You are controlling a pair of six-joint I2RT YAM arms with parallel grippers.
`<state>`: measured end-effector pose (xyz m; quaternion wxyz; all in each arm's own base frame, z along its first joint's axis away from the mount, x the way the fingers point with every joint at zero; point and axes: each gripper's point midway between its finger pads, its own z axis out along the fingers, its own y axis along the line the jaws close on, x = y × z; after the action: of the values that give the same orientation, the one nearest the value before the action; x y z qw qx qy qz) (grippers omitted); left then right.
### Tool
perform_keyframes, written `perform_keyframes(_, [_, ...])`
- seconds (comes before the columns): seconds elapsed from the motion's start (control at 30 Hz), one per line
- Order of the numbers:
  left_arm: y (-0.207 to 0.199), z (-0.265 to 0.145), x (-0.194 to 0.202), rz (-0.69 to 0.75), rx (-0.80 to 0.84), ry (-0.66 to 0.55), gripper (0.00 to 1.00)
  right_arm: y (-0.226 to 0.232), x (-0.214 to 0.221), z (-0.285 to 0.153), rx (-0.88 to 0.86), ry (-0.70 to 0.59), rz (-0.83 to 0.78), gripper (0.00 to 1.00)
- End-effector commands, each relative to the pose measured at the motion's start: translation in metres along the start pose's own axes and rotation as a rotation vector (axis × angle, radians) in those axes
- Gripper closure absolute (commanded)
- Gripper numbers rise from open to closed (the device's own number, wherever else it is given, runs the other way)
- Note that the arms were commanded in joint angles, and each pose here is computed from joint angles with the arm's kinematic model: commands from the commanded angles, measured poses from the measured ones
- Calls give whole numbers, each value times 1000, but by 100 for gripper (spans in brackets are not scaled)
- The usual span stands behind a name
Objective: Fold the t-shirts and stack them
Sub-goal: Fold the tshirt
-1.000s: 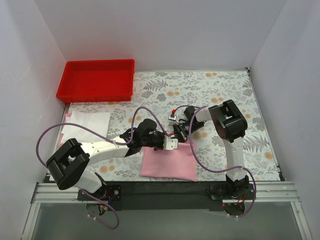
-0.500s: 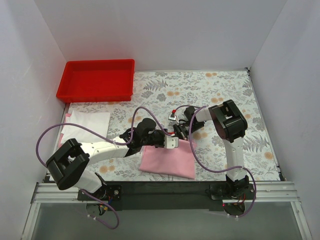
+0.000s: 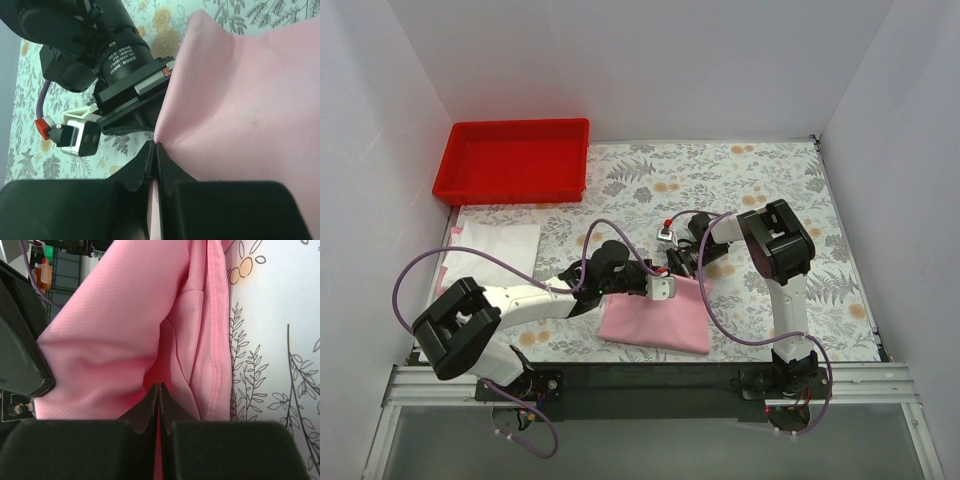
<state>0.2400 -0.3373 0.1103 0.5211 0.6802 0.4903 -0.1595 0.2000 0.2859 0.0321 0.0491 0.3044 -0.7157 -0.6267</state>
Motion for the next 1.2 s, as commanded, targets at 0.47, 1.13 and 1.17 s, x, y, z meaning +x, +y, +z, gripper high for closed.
perform_keyframes(0.47, [3,-21,-19,-157,38,-11,68,-5,-10,-18,231,114,-79,87])
perform_keyframes(1.13, [38,-89,46,-910,250,79,52,17,-92,-109,647,167,-400,50])
perform_keyframes(1.17, [39,-86,51,-921,261,92,52,22,-94,-116,649,159,-416,46])
